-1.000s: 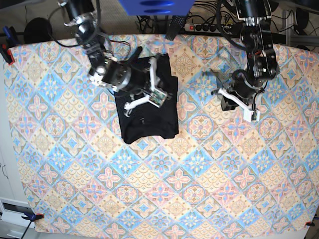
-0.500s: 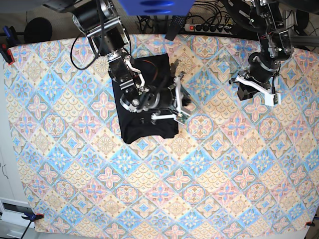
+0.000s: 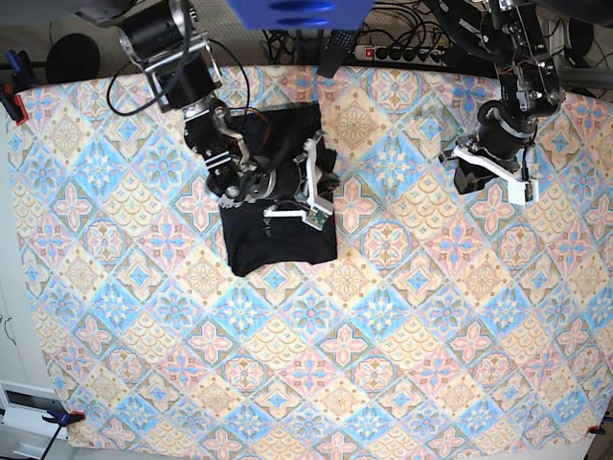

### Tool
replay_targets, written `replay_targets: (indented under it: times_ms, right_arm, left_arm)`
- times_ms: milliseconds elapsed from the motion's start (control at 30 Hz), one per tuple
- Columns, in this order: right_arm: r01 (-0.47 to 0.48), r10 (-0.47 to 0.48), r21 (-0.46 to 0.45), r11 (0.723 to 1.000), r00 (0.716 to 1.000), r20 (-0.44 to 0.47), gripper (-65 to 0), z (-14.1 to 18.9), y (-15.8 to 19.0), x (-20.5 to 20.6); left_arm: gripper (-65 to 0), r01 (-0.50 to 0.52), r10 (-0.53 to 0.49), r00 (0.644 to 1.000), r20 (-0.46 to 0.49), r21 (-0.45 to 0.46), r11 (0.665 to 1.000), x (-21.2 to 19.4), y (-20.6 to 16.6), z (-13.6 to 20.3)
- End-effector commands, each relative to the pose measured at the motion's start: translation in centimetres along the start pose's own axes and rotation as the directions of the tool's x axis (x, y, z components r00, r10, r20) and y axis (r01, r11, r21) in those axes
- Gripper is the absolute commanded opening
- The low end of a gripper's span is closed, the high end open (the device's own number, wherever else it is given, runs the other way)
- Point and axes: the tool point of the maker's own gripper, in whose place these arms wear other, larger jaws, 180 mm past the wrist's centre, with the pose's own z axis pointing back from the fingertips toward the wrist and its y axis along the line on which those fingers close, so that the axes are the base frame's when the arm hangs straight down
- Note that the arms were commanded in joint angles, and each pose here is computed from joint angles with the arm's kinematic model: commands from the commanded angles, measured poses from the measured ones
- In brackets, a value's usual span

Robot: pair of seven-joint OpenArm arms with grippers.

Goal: Fold the T-shirt properly
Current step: 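Grasp the bundle's edge with the right gripper and drag it aside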

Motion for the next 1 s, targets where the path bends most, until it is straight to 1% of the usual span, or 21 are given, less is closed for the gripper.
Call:
replay_targets:
  times_ms: [0, 100, 200, 300, 500, 767, 900, 967]
  right_arm:
    - [-0.022, 0.021, -0.034, 0.999, 1.0, -0.023, -64.8, 0.6, -1.3, -0.2]
    - [0.009, -0.011, -0.076, 0.997, 1.0, -0.029, -64.8, 1.7, -3.1, -1.3]
    - [0.082, -0.085, -0.121, 0.989, 0.996, -0.024, -64.8, 3.0, -4.5, -3.1]
    - [0.104, -0.11, -0.154, 0.983, 0.994, -0.027, -64.8, 4.0, -5.8, -4.1]
    - [0.075, -0.094, -0.208, 0.975, 0.992, -0.083, -64.8, 6.4, -8.3, -6.4]
    - [0.046, -0.085, -0.256, 0.966, 0.986, -0.142, -64.8, 9.0, -10.4, -8.9]
    - [0.012, -0.047, -0.27, 0.963, 0.991, -0.122, -64.8, 9.5, -10.7, -7.4]
    - [-0.014, -0.015, -0.28, 0.96, 0.995, -0.101, -64.8, 9.9, -10.8, -6.0]
  left_arm:
    - [-57.4, 0.011, -0.011, 0.999, 0.036, -0.013, 1.0, 1.1, -0.4, 0.3]
    - [-57.4, 0.011, -0.011, 0.999, 0.036, -0.013, 1.0, 1.1, -0.4, 0.3]
    - [-57.4, 0.011, -0.011, 0.999, 0.036, -0.013, 1.0, 1.1, -0.4, 0.3]
    - [-57.4, 0.011, -0.011, 0.999, 0.036, -0.013, 1.0, 1.1, -0.4, 0.3]
    - [-57.4, 0.011, -0.011, 0.999, 0.037, -0.014, 1.0, 1.1, -0.4, 0.2]
    - [-57.4, 0.009, -0.009, 0.999, 0.038, -0.016, 1.0, 1.1, -0.5, 0.2]
    - [-57.4, 0.009, -0.009, 0.999, 0.038, -0.016, 1.0, 1.1, -0.5, 0.2]
    - [-57.4, 0.008, -0.007, 0.999, 0.038, -0.017, 1.0, 1.1, -0.5, 0.2]
